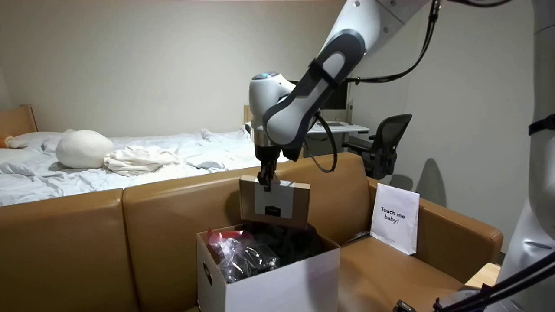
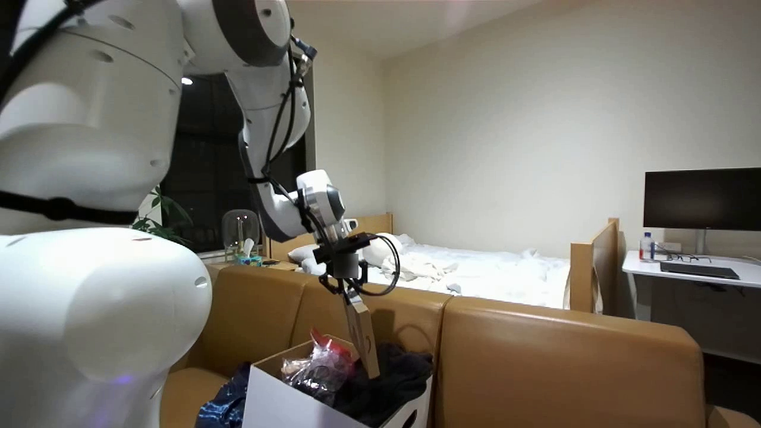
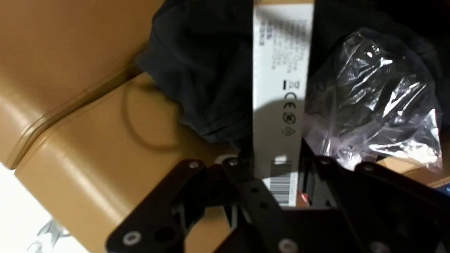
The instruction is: Pick up the black cloth, plastic and brown book from the sofa and put them in the box
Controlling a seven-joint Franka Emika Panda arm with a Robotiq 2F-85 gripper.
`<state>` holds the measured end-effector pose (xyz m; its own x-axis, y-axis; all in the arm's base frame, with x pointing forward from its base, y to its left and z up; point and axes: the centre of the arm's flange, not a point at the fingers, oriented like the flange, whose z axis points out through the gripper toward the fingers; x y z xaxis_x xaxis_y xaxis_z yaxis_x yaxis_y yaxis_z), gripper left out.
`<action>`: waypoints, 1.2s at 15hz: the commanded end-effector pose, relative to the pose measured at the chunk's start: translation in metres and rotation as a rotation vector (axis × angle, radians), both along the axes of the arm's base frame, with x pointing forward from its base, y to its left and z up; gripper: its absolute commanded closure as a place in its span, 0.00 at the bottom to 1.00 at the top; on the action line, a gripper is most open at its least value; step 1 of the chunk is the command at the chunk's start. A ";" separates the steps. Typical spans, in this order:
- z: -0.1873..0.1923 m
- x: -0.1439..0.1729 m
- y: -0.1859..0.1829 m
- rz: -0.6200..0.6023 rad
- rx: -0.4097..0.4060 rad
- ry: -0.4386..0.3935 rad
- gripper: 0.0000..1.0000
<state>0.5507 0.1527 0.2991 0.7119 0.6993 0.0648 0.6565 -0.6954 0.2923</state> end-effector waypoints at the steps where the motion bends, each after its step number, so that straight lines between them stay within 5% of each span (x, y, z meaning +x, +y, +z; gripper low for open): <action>1: -0.074 0.018 0.000 0.050 0.030 0.132 0.90; 5: -0.147 0.027 -0.001 0.002 0.055 0.073 0.90; 10: -0.163 0.048 -0.039 -0.134 0.087 0.007 0.90; 18: -0.215 0.048 -0.036 -0.148 0.023 0.216 0.90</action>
